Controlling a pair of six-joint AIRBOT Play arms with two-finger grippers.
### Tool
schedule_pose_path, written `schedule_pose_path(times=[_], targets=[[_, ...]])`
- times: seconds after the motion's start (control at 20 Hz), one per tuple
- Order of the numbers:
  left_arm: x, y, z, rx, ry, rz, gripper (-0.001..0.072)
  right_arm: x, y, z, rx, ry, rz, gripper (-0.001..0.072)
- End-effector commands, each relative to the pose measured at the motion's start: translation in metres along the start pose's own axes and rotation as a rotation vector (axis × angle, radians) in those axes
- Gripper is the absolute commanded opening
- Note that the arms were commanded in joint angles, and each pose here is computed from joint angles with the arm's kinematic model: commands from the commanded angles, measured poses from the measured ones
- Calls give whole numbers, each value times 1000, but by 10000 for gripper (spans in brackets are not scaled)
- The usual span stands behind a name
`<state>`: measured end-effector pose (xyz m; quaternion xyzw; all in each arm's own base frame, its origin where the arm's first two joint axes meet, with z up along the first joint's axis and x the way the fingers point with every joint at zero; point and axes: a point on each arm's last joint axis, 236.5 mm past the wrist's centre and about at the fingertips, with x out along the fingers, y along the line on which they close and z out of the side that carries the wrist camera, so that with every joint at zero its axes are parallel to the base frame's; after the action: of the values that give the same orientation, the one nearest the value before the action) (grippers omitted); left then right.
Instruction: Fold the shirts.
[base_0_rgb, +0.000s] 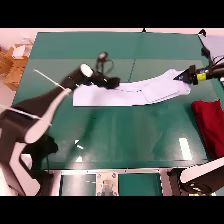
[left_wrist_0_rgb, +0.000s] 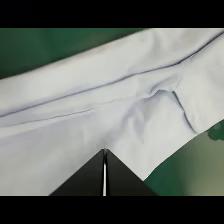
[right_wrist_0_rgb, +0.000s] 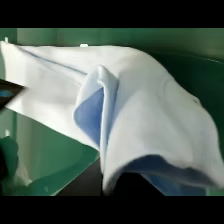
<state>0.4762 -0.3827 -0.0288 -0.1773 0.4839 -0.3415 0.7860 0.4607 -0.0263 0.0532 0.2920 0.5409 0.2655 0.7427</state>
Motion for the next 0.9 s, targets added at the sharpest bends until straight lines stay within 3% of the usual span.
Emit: schedule_pose_path(times=[0.0, 0.25, 0.5, 0.75, 0.85], targets=[[65, -31, -36, -69, 5, -62, 25, -25, 69, -7, -115, -18, -12, 17], [100, -54, -60, -120, 24, -111, 25, -43, 143, -17, -253, -64, -28, 17], [96, -56, -59, -137, 48, -132, 25, -37, 149, -21, -255, -46, -33, 17], [19, -62, -12, -107, 124, -243, 25, -33, 153, -22, -233, -43, -29, 17], [-32, -61, 16, -24, 146, -297, 25, -26, 161, -20, -224, -46, -23, 17]])
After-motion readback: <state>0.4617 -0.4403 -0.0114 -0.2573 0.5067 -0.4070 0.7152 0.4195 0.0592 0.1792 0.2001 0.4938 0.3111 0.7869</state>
